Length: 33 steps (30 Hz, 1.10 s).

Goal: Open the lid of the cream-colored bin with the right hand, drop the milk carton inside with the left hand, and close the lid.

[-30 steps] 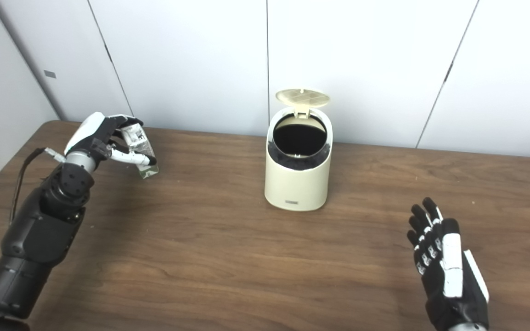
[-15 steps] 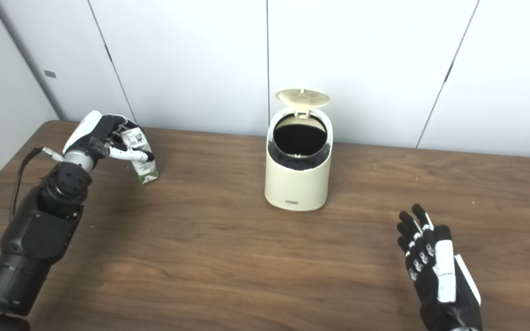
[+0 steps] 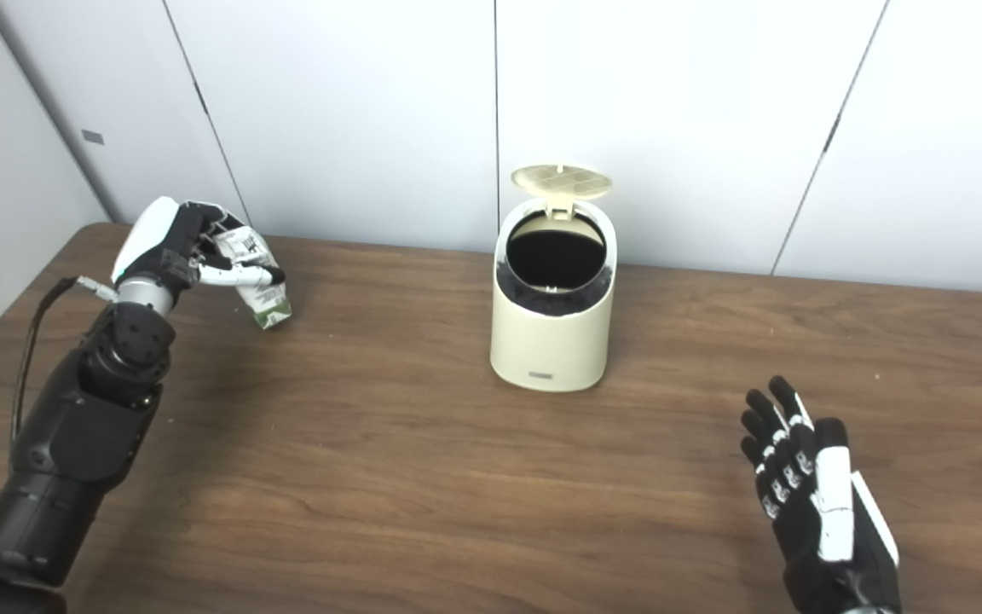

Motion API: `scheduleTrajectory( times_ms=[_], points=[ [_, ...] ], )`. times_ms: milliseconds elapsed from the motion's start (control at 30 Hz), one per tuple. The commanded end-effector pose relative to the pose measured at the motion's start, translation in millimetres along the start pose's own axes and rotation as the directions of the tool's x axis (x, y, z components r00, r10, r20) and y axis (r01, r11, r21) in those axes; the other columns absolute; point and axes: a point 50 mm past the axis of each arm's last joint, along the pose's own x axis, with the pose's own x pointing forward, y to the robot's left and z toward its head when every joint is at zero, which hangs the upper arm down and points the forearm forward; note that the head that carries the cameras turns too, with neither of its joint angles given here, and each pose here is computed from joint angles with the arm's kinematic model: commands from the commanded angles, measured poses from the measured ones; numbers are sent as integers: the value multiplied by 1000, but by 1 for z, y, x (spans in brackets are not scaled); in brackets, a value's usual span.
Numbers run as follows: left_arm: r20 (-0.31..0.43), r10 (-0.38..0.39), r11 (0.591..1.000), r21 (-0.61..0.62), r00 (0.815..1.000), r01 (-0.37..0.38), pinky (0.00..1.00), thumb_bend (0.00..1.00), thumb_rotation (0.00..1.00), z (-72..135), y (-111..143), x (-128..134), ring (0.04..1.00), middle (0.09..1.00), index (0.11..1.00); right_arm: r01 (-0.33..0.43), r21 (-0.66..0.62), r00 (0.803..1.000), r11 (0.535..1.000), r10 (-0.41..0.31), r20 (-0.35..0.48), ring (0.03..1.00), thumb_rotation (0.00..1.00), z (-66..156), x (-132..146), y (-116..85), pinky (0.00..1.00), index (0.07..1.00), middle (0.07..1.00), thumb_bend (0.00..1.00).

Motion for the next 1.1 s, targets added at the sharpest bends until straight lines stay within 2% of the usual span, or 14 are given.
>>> scheduleTrajectory(
  times_ms=[0, 167, 300, 567, 700, 800, 933, 1067],
  points=[
    [148, 117, 992, 21, 982, -121, 328, 475, 0, 31, 29, 2, 443, 497, 475, -7, 0, 997, 1000, 7, 81, 967, 1000, 13, 4, 1, 1000, 1000, 946, 637],
    [241, 133, 989, 27, 961, -144, 330, 475, 0, 50, 26, -17, 427, 493, 484, -11, -4, 996, 1000, 12, 87, 983, 1000, 13, 4, 3, 1000, 1000, 965, 616],
    [302, 163, 987, -39, 939, -158, 326, 474, 0, 70, 27, -32, 435, 501, 483, 0, -15, 996, 1000, 1, 84, 982, 1000, 11, 4, 3, 1000, 1000, 962, 624],
    [481, 204, 976, -165, 852, -140, 338, 475, 0, 129, 32, -55, 438, 495, 486, 11, -30, 997, 999, -9, 76, 969, 1000, 8, 2, 0, 1000, 1000, 947, 626],
    [558, 237, 968, -204, 795, -145, 325, 474, 0, 158, 31, -69, 440, 496, 494, 8, -24, 997, 1000, -6, 80, 969, 1000, 5, 2, 0, 1000, 1000, 945, 605],
    [594, 261, 964, -208, 761, -168, 324, 474, 0, 174, 28, -77, 436, 497, 497, 5, -22, 997, 1000, -4, 82, 969, 1000, 4, 3, 1, 1000, 1000, 943, 610],
    [619, 269, 962, -208, 738, -176, 327, 475, 0, 192, 23, -87, 435, 498, 489, 7, -18, 997, 1000, -5, 81, 972, 1000, 3, 3, 3, 1000, 1000, 941, 612],
    [655, 260, 964, -225, 710, -145, 341, 476, 0, 208, 19, -96, 441, 503, 471, 7, -11, 997, 1000, -6, 78, 983, 1000, 2, 4, 5, 1000, 1000, 941, 608]
  ],
)
